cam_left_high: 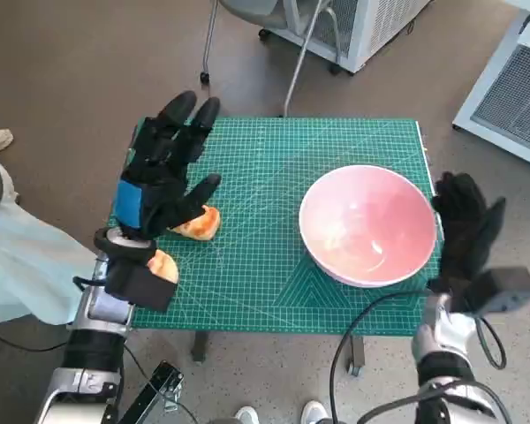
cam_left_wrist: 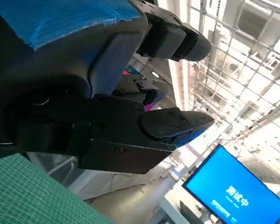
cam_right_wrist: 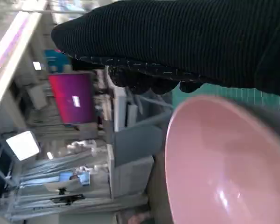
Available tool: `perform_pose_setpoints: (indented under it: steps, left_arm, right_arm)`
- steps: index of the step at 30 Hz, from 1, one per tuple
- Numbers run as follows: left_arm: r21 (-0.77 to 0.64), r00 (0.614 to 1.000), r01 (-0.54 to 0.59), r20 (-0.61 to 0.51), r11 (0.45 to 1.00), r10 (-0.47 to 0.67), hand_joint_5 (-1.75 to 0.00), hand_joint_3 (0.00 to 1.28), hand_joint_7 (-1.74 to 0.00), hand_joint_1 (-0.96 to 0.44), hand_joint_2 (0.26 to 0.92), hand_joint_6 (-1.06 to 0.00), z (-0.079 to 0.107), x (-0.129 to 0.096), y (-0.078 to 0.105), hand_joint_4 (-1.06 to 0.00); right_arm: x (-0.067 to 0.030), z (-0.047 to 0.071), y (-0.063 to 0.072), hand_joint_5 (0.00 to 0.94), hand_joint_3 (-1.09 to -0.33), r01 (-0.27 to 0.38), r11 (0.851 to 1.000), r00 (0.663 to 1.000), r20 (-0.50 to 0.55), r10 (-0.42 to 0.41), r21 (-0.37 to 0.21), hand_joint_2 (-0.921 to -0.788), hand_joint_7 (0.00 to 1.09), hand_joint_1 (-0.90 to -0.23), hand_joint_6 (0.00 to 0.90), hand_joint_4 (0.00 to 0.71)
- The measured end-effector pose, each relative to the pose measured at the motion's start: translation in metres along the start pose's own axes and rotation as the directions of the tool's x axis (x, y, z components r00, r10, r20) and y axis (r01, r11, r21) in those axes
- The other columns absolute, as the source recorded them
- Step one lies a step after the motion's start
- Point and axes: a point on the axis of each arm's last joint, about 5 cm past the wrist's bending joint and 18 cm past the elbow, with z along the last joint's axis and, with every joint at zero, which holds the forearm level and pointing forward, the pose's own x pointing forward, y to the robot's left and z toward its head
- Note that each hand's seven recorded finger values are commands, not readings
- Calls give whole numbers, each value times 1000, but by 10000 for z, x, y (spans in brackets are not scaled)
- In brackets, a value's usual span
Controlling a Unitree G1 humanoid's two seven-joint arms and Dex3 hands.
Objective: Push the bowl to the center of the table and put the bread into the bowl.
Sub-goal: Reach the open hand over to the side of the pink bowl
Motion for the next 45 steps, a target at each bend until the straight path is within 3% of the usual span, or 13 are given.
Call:
perform_pose_setpoints:
  steps: [11,20,33,45]
  left_arm:
    - [39,1000,-17,-7,999,18,-4,377,-712,-69,921,-70,62,-41,124,-326]
    - [60,999,-35,-32,998,37,-5,387,-784,-59,914,-31,102,-104,197,-326]
    - [80,998,-52,-38,995,55,-5,408,-809,-55,897,-19,152,-157,242,-327]
    - [96,996,-60,-58,994,65,-3,412,-792,-68,897,-21,154,-213,276,-322]
  right_arm:
    - [92,-24,249,1,-796,-4,992,996,-86,15,125,-921,513,-522,136,215]
    - [140,-29,449,6,-805,-5,980,991,-131,32,198,-921,635,-539,91,215]
    - [201,-2,799,19,-774,-56,969,977,-188,103,239,-921,690,-580,103,256]
    - [220,8,943,3,-747,-107,964,959,-232,165,241,-921,662,-560,79,226]
